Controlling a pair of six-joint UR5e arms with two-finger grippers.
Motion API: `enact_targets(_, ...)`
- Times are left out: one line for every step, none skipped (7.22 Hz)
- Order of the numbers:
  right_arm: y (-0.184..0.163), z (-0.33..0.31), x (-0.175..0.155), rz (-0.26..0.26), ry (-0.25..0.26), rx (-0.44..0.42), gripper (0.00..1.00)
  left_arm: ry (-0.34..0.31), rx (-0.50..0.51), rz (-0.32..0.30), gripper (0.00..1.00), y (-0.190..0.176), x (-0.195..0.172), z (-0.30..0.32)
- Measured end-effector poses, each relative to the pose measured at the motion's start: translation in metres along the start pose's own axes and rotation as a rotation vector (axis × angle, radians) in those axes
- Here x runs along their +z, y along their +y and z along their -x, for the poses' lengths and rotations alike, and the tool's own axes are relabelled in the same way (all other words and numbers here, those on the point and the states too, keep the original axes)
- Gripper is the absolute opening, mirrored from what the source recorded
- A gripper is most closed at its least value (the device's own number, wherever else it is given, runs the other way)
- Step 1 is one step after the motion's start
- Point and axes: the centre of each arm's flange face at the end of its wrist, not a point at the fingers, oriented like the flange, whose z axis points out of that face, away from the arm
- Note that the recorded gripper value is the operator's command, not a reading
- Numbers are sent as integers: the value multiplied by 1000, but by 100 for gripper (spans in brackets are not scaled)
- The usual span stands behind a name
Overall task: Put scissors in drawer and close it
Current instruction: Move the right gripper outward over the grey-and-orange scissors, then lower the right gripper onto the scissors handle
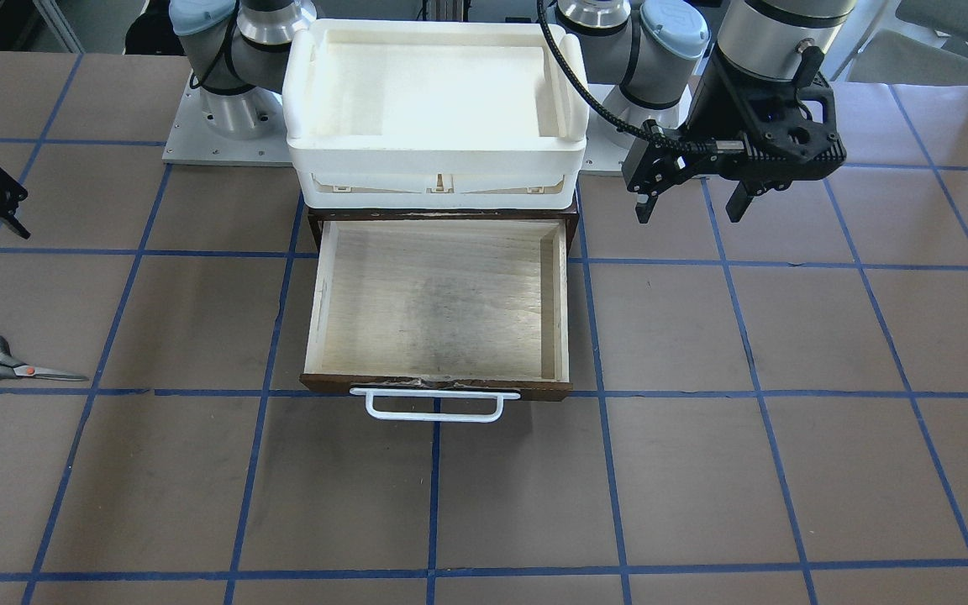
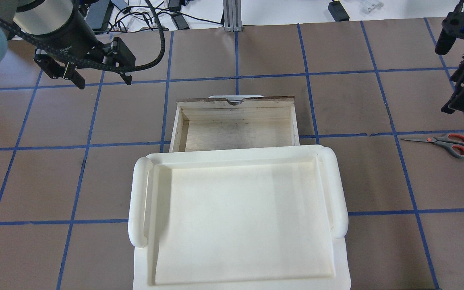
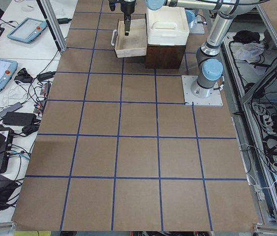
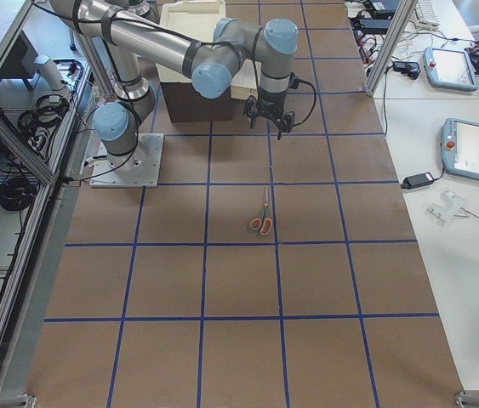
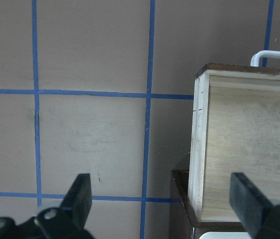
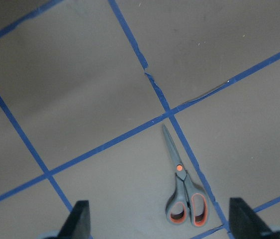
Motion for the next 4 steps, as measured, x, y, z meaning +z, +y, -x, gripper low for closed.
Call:
enact_targets(17, -9, 31, -9, -18, -109, 100, -1, 0, 0, 100, 0, 0, 0)
enact_targets(34, -18, 61, -33, -52, -196, 100, -2, 0, 3, 100, -1, 1, 0)
enact_targets(54, -27, 88, -61, -79, -258, 100, -2, 1, 5, 100, -2, 3, 0)
enact_targets(67, -35, 109, -66, -69, -323, 100, -1, 1, 6, 100, -2, 4, -1)
